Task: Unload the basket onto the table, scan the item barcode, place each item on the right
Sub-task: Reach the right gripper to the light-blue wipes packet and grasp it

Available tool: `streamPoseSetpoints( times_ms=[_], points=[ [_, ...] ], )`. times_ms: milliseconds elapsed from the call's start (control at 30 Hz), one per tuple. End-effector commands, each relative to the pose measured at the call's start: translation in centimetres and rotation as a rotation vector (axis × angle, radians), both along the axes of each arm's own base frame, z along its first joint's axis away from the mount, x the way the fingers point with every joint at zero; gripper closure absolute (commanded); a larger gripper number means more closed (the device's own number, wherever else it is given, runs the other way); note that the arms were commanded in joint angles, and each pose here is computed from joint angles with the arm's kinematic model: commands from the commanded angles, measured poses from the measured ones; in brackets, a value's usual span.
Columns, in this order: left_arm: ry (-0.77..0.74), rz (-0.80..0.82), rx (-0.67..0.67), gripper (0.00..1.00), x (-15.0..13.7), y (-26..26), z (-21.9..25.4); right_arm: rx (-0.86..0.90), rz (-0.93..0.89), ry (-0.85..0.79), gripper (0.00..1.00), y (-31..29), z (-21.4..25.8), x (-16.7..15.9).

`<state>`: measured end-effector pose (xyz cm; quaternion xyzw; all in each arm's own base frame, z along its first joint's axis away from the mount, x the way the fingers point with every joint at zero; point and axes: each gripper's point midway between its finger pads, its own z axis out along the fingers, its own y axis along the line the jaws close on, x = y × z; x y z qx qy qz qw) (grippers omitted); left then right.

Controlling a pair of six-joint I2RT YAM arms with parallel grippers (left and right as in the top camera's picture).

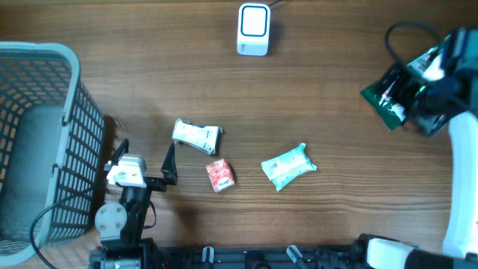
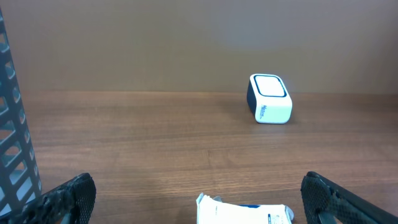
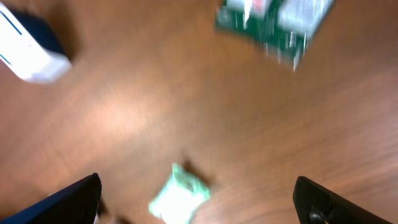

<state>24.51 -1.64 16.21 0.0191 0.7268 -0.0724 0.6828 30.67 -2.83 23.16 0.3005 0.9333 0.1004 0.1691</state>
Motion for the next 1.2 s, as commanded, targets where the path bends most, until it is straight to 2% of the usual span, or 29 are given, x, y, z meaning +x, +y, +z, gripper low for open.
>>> streamPoseSetpoints(
  times_ms=[0, 100, 200, 267, 367, 867, 967, 1067, 1167],
  points=[
    [0.008, 0.01, -0.01, 0.0, 0.0, 0.2, -0.3, 0.037, -0.024, -0.113, 0.0, 2.9, 2.6, -4.9],
    [0.008, 0.01, -0.01, 0.0, 0.0, 0.2, -0.3, 0.032, 0.064, -0.291, 0.0, 4.5, 4.4, -9.1],
    [0.008, 0.01, -0.01, 0.0, 0.0, 0.2, -0.3, 0.186, 0.085, -0.237, 0.0, 7.0, 0.4, -11.8],
    [0.008, 0.01, -0.01, 0.0, 0.0, 0.2, -0.3, 0.228, 0.083, -0.196, 0.0, 7.6, -2.3, -11.9],
    [0.008, 0.01, -0.01, 0.0, 0.0, 0.2, -0.3, 0.319, 0.134, -0.199, 0.0, 9.2, -3.1, -11.6],
    [0.008, 0.01, -0.01, 0.0, 0.0, 0.2, -0.3, 0.256, 0.217, -0.234, 0.0, 8.9, -3.6, -11.2],
    [0.008, 0.01, -0.01, 0.0, 0.0, 0.2, -0.3, 0.284, 0.145, -0.17, 0.0, 8.7, -7.1, -11.1],
    [0.008, 0.01, -0.01, 0.0, 0.0, 0.2, -0.3, 0.387, 0.147, -0.134, 0.0, 10.2, -11.1, -11.3],
    [0.008, 0.01, -0.01, 0.0, 0.0, 0.2, -0.3, 0.415, 0.12, -0.091, 0.0, 10.4, -13.4, -12.0]
  ],
)
